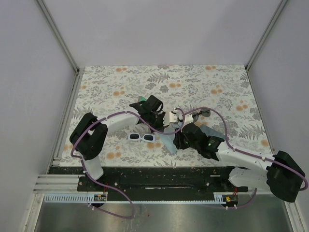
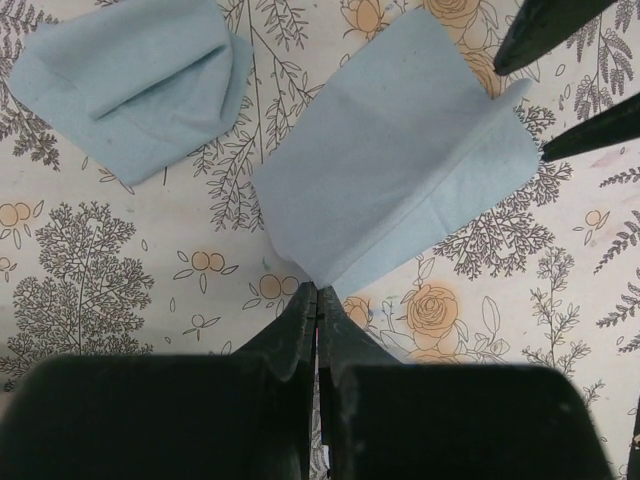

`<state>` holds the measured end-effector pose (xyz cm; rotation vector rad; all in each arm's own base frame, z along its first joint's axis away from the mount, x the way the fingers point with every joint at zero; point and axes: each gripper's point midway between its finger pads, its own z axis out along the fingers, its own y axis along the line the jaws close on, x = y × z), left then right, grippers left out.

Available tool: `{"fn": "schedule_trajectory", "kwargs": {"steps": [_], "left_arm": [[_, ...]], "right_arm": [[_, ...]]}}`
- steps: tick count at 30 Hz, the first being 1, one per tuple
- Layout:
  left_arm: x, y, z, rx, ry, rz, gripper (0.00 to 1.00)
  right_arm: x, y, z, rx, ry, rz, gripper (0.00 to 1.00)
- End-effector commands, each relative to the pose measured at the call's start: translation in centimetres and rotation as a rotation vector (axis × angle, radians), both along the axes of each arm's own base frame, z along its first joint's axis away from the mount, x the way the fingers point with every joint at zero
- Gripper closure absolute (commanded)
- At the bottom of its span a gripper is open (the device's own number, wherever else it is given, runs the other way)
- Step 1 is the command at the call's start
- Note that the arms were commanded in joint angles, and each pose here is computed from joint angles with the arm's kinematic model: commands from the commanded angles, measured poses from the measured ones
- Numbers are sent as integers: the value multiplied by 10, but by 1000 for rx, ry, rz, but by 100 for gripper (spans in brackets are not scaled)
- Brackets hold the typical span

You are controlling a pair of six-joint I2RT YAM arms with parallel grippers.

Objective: Organize the sunglasses
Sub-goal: Pick up the glasses cleaning cloth from the center of the board.

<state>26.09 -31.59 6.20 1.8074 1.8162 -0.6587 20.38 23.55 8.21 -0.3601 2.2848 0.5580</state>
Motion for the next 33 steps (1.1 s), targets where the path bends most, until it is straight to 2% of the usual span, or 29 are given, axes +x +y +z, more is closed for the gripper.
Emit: {"fn": "schedule_trajectory", "kwargs": {"steps": [1, 6, 16, 23, 31, 33], "left_arm": [[5, -8, 9, -71, 6, -13, 100], [6, -8, 5, -78, 18, -25, 100], [5, -11, 2, -73, 56, -35, 100], [7, -12, 4, -80, 59, -32, 100], [11, -14, 6, -88, 74, -13, 100], [10, -13, 5, -86, 80, -15, 100]], "right_arm": [[2, 6, -3, 6, -37, -37, 59], [1, 5, -11, -8, -34, -59, 59], [7, 14, -35, -153, 7, -47, 62], [6, 16, -35, -162, 0, -35, 62], [1, 30, -40, -167, 15, 46, 69], [1, 33, -41, -171, 15, 62, 76]]}}
